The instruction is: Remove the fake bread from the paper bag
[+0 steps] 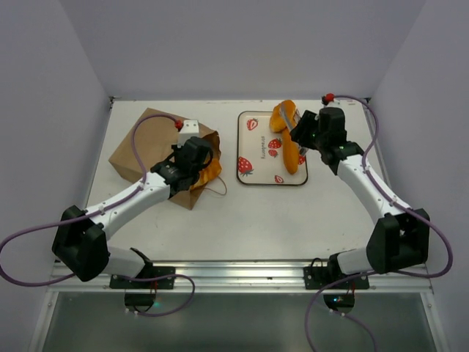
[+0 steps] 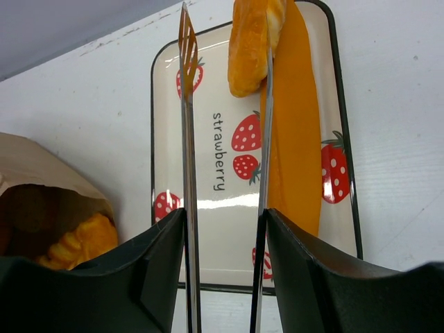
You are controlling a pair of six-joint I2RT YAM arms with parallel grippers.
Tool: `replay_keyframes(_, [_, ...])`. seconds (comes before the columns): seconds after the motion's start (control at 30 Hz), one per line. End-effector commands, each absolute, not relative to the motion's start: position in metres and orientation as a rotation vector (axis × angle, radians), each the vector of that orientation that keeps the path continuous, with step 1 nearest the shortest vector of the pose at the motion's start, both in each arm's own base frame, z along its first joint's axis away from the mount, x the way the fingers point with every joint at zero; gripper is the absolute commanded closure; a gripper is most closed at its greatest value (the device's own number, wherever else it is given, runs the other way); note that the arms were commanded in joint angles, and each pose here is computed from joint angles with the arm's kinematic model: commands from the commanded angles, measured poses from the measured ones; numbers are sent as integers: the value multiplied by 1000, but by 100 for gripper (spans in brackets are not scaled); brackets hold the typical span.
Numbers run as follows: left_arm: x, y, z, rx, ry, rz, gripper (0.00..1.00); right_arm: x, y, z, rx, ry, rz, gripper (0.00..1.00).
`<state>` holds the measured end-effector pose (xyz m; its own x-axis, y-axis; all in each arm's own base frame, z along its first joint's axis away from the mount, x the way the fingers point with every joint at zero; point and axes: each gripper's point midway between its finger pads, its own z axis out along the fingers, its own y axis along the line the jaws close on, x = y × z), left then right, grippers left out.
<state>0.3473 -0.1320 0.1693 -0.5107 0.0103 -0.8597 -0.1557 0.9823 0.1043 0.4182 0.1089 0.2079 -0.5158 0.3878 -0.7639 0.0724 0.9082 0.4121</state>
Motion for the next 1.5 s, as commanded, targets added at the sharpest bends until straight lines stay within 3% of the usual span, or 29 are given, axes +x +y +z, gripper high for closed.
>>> replay_keyframes(0.0, [349,-131,186,-148,2042,165,100,410,103,227,313,2035,403,47])
replay_keyframes(0.43, [344,-134,181,-141,2061,127,100,351,108,241,191,2032,490,48])
replay_keyframes(0.97, [338,-137,219,-59,2067,97,100,260,177,229,-32,2074,733,49])
replay_keyframes(1.47, [338,-131,236,34,2086,177,100,230,226,205,-203,2152,829,49])
